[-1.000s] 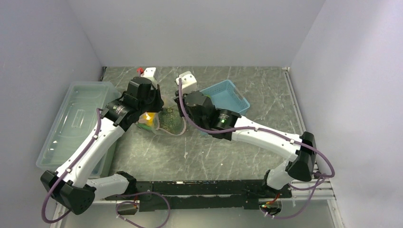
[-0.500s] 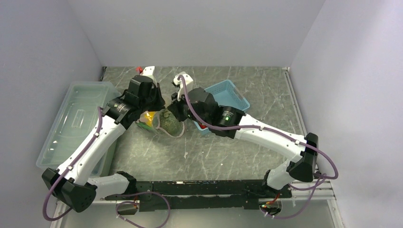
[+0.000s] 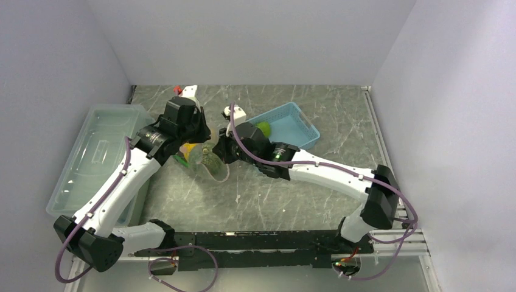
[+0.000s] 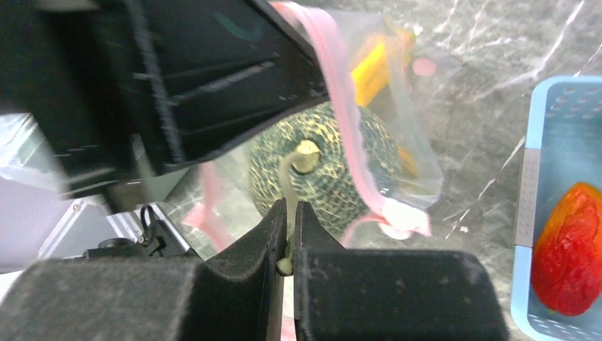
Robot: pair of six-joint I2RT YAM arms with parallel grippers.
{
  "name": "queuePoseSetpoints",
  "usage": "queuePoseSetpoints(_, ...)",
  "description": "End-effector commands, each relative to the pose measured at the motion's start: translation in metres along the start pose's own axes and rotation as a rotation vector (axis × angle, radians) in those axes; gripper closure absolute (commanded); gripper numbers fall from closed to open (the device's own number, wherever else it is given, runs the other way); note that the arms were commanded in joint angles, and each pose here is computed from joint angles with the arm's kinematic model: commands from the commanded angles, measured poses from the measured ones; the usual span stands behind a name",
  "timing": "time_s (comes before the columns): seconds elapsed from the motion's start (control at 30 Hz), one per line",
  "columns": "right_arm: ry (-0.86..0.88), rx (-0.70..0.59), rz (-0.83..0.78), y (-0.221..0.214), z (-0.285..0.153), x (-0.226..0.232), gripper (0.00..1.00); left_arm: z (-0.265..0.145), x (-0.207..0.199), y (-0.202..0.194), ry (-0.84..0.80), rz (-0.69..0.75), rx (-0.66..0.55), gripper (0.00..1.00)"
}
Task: Place the food in the zip-top bag and seal the zipper
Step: Place the fake vegetable in the zipper food storage bag.
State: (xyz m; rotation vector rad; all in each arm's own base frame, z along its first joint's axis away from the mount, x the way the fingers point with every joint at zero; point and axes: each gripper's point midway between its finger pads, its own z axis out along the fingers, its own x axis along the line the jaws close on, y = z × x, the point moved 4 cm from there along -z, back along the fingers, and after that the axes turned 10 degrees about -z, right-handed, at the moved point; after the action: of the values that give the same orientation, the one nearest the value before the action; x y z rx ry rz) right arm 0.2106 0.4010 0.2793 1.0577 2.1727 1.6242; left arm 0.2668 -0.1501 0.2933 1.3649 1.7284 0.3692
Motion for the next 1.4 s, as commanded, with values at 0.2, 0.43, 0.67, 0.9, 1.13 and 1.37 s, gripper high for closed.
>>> queuePoseSetpoints(0.2,-0.006,0.028,0.108,-0.029,0.050,-0.006,1.00,-0.022,-0.031,0.025,-0.148,-0.053,-0.051,1.00)
queuePoseSetpoints(0.43,0.025,-0.020,0.107,-0.017,0.044,-0.002,0.80,-0.026,-0.036,0.026,-0.166,-0.049,-0.035,1.00)
queuePoseSetpoints(0.67,0.015,-0.108,0.081,0.013,0.013,-0.004,0.60,-0.023,-0.032,0.022,-0.150,-0.046,-0.027,1.00)
queuePoseSetpoints(0.9,-0.044,-0.150,0.032,0.033,-0.020,-0.015,0.45,-0.021,-0.026,0.018,-0.124,-0.049,-0.025,1.00)
queuePoseSetpoints(1.13,-0.092,-0.193,0.000,0.045,-0.063,-0.027,0.39,-0.018,-0.027,0.019,-0.125,-0.058,-0.024,1.00)
queuePoseSetpoints(1.37,-0.121,-0.152,0.011,0.025,-0.082,-0.038,0.38,-0.017,-0.030,0.022,-0.132,-0.058,-0.032,1.00)
